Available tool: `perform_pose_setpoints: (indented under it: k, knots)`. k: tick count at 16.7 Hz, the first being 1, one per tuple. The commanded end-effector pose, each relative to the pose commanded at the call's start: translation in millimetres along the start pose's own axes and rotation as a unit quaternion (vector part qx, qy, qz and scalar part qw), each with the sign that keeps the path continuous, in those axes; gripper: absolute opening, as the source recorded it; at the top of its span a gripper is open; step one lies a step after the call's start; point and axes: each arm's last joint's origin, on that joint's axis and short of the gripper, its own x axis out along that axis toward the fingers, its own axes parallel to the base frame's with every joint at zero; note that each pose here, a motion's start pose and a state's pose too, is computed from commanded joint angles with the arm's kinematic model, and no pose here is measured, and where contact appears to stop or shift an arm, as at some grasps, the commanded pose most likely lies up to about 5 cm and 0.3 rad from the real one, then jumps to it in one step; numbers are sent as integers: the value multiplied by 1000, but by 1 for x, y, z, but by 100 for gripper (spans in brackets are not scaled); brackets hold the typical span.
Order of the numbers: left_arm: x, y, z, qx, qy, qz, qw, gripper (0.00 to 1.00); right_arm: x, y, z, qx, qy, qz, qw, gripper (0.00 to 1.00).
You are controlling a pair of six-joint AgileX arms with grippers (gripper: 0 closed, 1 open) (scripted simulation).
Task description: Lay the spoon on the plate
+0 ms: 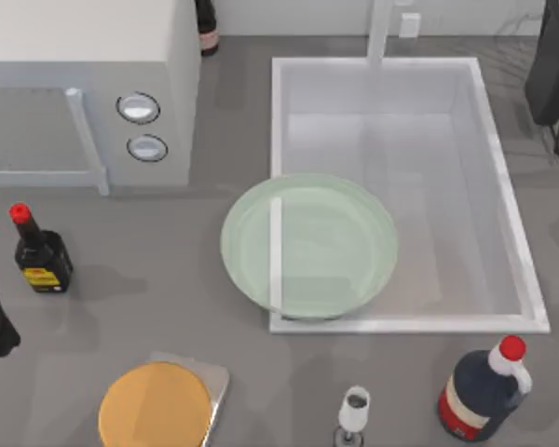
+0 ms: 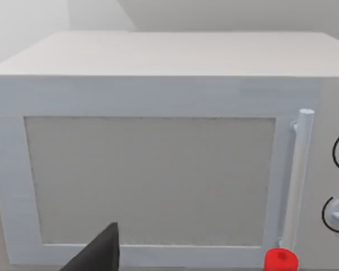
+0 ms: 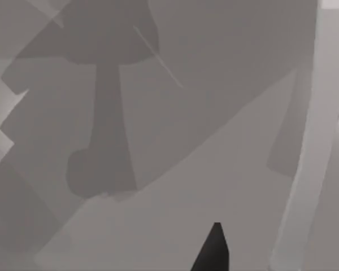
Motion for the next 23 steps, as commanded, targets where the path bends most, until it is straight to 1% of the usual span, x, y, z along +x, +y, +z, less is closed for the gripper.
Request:
perform_pose_setpoints:
  k: [3, 5, 7, 9, 11, 14, 16, 18, 19, 23]
  knots:
    - [0, 0, 0, 0, 0, 0, 1000, 100, 1, -2, 42, -58, 11, 12, 998, 0]
    - [0, 0, 0, 0, 0, 0, 1000, 100, 2, 2, 86, -112, 17, 17, 993, 0]
    - [0, 0, 0, 0, 0, 0, 1000, 100, 3, 13, 137, -172, 17, 17, 985, 0]
    - [0, 0, 0, 0, 0, 0, 1000, 100, 5, 36, 190, -233, 13, 13, 972, 0]
    - [0, 0, 0, 0, 0, 0, 1000, 100, 10, 70, 236, -291, 7, 9, 957, 0]
    - [0, 0, 0, 0, 0, 0, 1000, 100, 22, 131, 287, -366, -1, 3, 931, 0]
    - [0, 0, 0, 0, 0, 0, 1000, 100, 31, 167, 306, -402, -3, 0, 915, 0]
    - [0, 0, 0, 0, 0, 0, 1000, 100, 36, 191, 315, -424, -5, -1, 906, 0]
    - [0, 0, 0, 0, 0, 0, 1000, 100, 38, 196, 317, -429, -5, -2, 903, 0]
    - [0, 0, 0, 0, 0, 0, 1000, 100, 38, 195, 317, -427, -5, -1, 904, 0]
